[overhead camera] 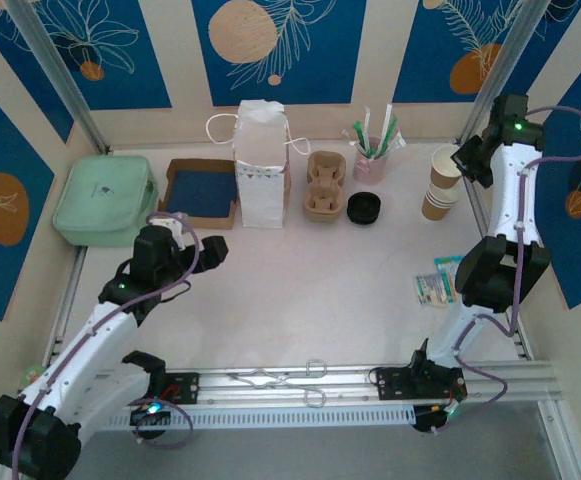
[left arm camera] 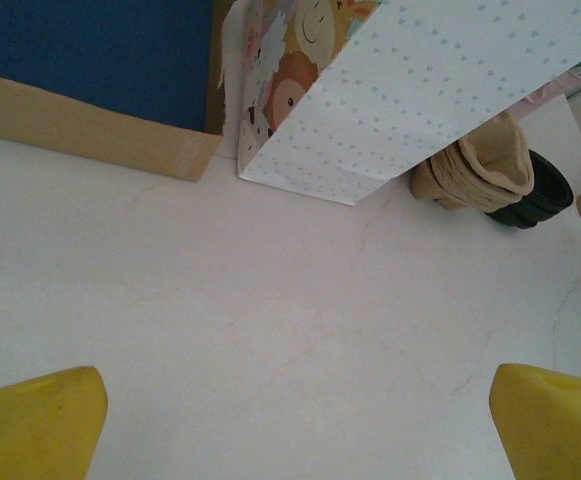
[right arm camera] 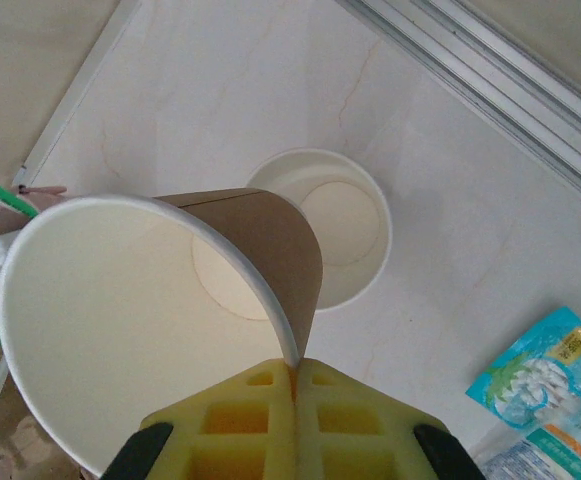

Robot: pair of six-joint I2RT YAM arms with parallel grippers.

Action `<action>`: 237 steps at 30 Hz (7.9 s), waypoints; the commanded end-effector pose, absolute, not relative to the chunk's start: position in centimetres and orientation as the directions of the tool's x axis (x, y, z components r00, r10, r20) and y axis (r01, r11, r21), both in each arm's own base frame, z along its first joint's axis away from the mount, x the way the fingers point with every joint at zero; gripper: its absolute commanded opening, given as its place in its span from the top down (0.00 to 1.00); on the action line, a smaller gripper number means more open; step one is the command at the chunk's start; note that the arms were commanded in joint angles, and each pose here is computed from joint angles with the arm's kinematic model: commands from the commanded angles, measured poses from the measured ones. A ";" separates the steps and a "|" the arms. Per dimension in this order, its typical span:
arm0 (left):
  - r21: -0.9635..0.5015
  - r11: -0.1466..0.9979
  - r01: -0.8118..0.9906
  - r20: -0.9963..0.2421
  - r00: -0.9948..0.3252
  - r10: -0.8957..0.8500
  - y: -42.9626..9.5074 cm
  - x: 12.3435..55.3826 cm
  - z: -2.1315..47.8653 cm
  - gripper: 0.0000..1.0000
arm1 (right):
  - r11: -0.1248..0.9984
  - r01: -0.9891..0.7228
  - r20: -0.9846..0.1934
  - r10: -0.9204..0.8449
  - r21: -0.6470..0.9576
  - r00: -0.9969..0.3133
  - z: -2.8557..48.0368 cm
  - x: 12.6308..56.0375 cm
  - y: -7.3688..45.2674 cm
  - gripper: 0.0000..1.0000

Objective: Pack the takeout coffee

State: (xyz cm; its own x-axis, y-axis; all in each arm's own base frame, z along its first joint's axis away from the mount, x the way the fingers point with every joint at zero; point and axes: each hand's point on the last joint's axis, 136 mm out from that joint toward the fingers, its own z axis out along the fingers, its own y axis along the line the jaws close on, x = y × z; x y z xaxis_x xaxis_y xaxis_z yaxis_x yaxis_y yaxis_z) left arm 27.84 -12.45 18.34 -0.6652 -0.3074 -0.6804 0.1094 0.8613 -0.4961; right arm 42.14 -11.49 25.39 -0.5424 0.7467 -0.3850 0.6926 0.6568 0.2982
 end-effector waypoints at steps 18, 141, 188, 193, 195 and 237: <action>-0.516 0.847 0.126 -0.691 -0.646 -0.325 -12.5 26.9 19.8 0.02 | 0.784 0.535 -0.470 0.618 0.314 -0.630 30.5 39.1 -4.9 0.98; -0.539 0.815 0.213 -0.648 -0.723 -0.240 -18.5 28.5 17.8 0.03 | 0.829 0.124 -0.258 0.307 0.545 -0.916 18.2 32.1 13.6 0.57; -0.532 0.815 0.232 -0.651 -0.727 -0.218 -19.3 29.2 17.7 0.03 | 0.802 0.397 -0.148 0.504 0.447 -0.851 10.1 44.6 4.4 0.60; -0.534 0.812 0.235 -0.653 -0.725 -0.220 -19.3 29.3 17.8 0.03 | 0.806 0.398 -0.137 0.497 0.438 -0.857 9.1 44.8 4.8 0.61; -0.532 0.814 0.234 -0.652 -0.726 -0.218 -19.3 29.2 17.8 0.03 | 0.805 0.400 -0.134 0.499 0.438 -0.856 8.9 44.9 4.8 0.62; -0.528 0.816 0.233 -0.658 -0.720 -0.220 -19.0 28.9 17.9 0.03 | 0.803 0.389 -0.112 0.483 0.452 -0.868 7.7 46.4 6.0 0.72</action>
